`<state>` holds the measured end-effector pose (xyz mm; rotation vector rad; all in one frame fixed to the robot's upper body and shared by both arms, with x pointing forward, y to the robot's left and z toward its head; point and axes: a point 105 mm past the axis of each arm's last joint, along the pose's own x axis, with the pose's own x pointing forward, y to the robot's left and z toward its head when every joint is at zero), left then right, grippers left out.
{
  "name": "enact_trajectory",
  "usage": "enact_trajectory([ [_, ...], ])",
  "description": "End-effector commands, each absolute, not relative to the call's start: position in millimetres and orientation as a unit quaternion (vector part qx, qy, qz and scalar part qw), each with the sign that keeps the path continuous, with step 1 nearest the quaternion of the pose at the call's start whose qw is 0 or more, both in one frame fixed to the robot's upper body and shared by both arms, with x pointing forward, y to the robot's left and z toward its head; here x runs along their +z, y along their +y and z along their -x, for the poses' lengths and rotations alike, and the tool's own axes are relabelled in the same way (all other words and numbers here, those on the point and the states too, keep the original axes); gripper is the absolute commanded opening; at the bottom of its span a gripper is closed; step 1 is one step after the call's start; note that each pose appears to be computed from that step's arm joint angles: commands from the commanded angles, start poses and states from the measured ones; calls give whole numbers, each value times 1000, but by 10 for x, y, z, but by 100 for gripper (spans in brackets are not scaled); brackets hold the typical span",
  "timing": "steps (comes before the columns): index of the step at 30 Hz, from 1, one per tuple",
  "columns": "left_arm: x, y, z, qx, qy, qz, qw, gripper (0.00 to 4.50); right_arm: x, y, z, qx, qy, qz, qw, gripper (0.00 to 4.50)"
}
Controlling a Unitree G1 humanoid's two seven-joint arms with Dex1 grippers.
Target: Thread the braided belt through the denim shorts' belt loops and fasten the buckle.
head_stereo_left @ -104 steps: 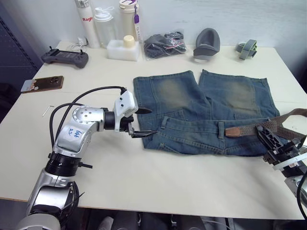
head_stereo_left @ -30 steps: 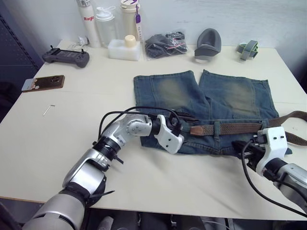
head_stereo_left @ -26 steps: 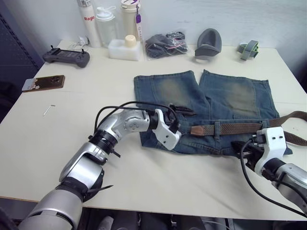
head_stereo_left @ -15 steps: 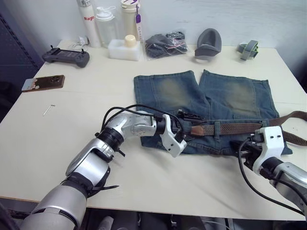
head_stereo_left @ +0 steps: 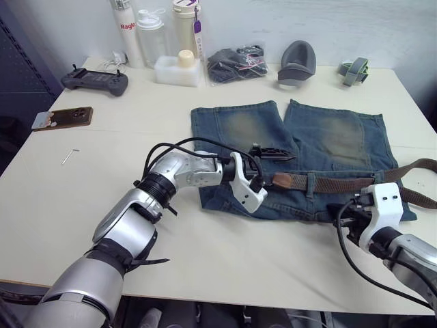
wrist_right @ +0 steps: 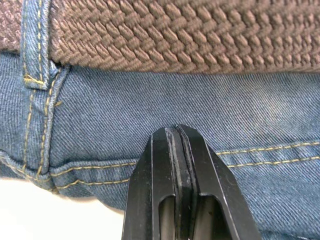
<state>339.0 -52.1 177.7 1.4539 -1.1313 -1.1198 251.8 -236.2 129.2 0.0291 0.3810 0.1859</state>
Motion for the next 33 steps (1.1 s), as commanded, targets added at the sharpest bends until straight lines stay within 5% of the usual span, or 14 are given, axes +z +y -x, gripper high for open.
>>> enact_trajectory([
  [1,1821,-586,-3340,-457,-479,-586,467,239,1361,-2355,-2523,92,175,-10,980,0],
  [6,1794,-577,-3326,-460,-481,-586,463,8,1354,-2395,-2523,82,177,-6,981,0],
  [14,1808,-474,-3374,-454,-474,-593,467,8,1521,-2788,-2636,-5,142,17,990,0],
  [21,1883,-318,-3450,-439,-462,-606,477,8,1189,-2998,-2695,-51,212,41,975,0],
  [33,1921,746,-3608,-416,-340,-664,520,8,980,-2948,-2792,-35,251,35,967,0],
])
